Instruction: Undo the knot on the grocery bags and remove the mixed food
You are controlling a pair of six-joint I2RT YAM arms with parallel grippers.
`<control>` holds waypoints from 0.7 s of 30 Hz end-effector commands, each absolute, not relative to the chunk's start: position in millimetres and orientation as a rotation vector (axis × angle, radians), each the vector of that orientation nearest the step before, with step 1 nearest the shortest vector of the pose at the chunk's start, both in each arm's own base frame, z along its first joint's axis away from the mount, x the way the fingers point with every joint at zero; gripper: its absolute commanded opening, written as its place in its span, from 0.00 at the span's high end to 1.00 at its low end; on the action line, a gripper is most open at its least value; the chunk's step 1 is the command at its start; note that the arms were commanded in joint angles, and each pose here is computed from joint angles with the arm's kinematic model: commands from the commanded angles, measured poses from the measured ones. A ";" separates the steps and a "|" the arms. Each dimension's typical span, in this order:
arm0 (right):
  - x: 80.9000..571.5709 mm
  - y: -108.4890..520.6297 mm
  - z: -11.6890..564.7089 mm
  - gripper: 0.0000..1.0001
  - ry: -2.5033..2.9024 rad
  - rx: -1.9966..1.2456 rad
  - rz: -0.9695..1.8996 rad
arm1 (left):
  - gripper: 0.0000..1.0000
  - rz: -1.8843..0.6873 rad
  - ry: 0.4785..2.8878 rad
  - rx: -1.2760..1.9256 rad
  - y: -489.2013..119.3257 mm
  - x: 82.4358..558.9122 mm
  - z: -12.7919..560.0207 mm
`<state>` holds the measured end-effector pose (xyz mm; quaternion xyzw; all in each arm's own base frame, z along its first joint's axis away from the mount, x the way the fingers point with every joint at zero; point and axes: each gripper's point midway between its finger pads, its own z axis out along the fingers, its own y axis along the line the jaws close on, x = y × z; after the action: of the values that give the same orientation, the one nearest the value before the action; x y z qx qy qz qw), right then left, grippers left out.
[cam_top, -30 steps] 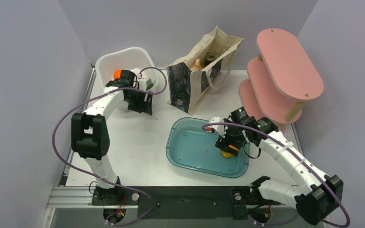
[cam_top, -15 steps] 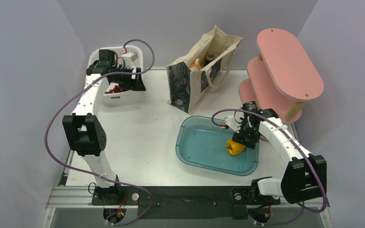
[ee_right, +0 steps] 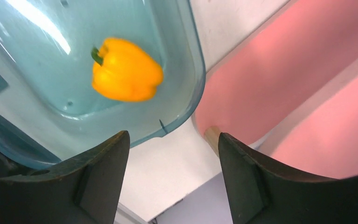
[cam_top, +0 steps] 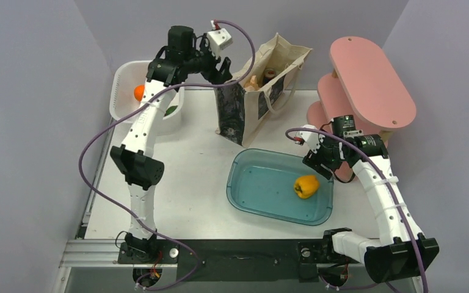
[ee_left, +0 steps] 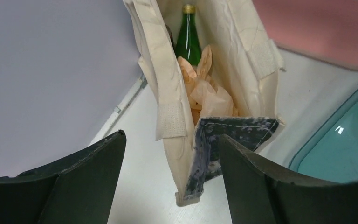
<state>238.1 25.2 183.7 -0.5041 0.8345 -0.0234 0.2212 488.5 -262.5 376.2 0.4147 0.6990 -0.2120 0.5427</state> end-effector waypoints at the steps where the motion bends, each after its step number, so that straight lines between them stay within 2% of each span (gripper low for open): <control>1: 239.1 61.8 229.0 0.34 2.164 -1.224 0.122 | 0.31 -0.435 1.859 1.054 -260.8 492.9 309.3; 7: 259.6 84.3 270.0 0.30 2.064 -1.095 0.209 | 0.35 -0.369 1.954 1.121 -229.0 467.1 283.3; 9: 266.1 89.0 273.6 0.30 2.058 -1.080 0.228 | 0.47 -0.370 1.943 1.137 -216.4 452.3 294.5; 10: 268.6 90.9 276.3 0.30 2.050 -1.069 0.234 | 0.68 -0.380 1.953 1.142 -212.3 446.4 294.6; 12: 273.3 95.3 280.4 0.30 2.035 -1.058 0.243 | 0.97 -0.397 1.948 1.132 -200.9 437.4 303.4; 17: 279.4 112.0 288.9 0.30 1.974 -1.060 0.255 | 1.00 -0.495 1.857 1.042 -170.3 414.8 339.7; 20: 281.7 117.2 291.2 0.30 1.971 -1.029 0.265 | 1.00 -0.459 1.799 1.018 -155.7 410.9 349.3; 21: 283.1 119.7 291.3 0.30 1.974 -1.016 0.277 | 0.88 -0.437 1.783 1.021 -154.4 410.1 348.4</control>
<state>270.9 106.0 267.1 -0.4283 0.8092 0.0994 0.3897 421.7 -148.9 311.1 0.3977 0.7913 -0.1737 0.4308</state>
